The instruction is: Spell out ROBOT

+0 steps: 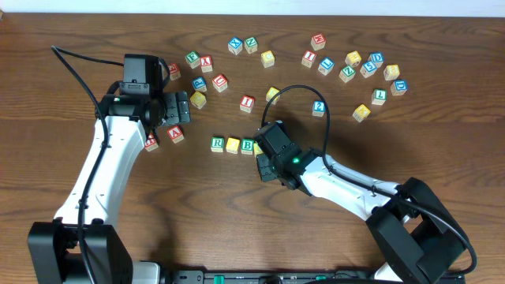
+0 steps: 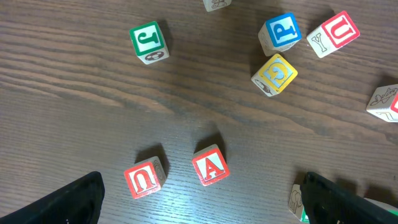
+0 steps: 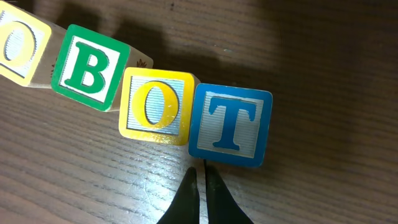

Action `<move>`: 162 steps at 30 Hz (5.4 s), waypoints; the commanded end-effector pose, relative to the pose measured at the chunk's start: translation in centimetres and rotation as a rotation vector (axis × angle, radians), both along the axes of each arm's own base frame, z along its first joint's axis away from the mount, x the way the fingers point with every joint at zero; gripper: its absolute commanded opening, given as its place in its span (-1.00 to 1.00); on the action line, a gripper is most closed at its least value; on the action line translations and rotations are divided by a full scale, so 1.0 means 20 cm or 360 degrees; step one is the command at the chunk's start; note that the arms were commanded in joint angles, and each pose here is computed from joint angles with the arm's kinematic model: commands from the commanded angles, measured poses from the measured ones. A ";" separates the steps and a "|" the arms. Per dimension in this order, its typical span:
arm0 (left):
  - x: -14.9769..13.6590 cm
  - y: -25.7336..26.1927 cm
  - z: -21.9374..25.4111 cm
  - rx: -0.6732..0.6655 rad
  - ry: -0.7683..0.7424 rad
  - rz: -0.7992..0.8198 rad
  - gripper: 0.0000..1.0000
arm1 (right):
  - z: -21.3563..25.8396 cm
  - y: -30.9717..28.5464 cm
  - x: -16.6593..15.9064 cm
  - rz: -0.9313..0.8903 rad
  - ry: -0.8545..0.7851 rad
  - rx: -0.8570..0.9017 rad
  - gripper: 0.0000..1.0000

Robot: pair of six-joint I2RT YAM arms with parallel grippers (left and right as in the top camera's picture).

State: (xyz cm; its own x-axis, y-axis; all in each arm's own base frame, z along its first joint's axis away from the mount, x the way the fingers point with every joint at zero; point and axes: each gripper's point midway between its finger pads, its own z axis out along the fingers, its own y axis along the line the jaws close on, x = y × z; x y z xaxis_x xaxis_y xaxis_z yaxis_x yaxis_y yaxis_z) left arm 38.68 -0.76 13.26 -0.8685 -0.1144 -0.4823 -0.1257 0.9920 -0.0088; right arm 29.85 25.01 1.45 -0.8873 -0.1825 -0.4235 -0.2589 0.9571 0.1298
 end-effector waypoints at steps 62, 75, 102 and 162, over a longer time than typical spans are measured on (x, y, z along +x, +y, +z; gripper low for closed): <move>-0.02 0.00 -0.02 0.0002 0.0020 -0.0018 0.98 | 0.03 0.03 0.05 0.0115 -0.0102 -0.0040 -0.98; -0.02 0.00 -0.02 0.0002 0.0020 -0.0018 0.98 | 0.03 0.02 0.05 0.0116 -0.0110 -0.0049 -0.98; -0.02 0.00 -0.02 0.0002 0.0020 -0.0018 0.98 | 0.00 0.06 -0.06 0.0120 0.0060 0.0035 -0.98; -0.02 0.00 -0.02 0.0002 0.0020 -0.0018 0.98 | -0.01 0.12 0.02 0.0250 -0.0076 0.0038 -0.98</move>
State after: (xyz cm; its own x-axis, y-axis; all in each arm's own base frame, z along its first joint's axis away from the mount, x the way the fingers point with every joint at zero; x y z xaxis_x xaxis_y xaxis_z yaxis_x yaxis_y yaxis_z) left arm 38.68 -0.76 13.26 -0.8685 -0.1144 -0.4823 -0.1257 0.9920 -0.0088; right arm 29.95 27.29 1.46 -0.8384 -0.2881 -0.4627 -0.3974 0.9041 0.1571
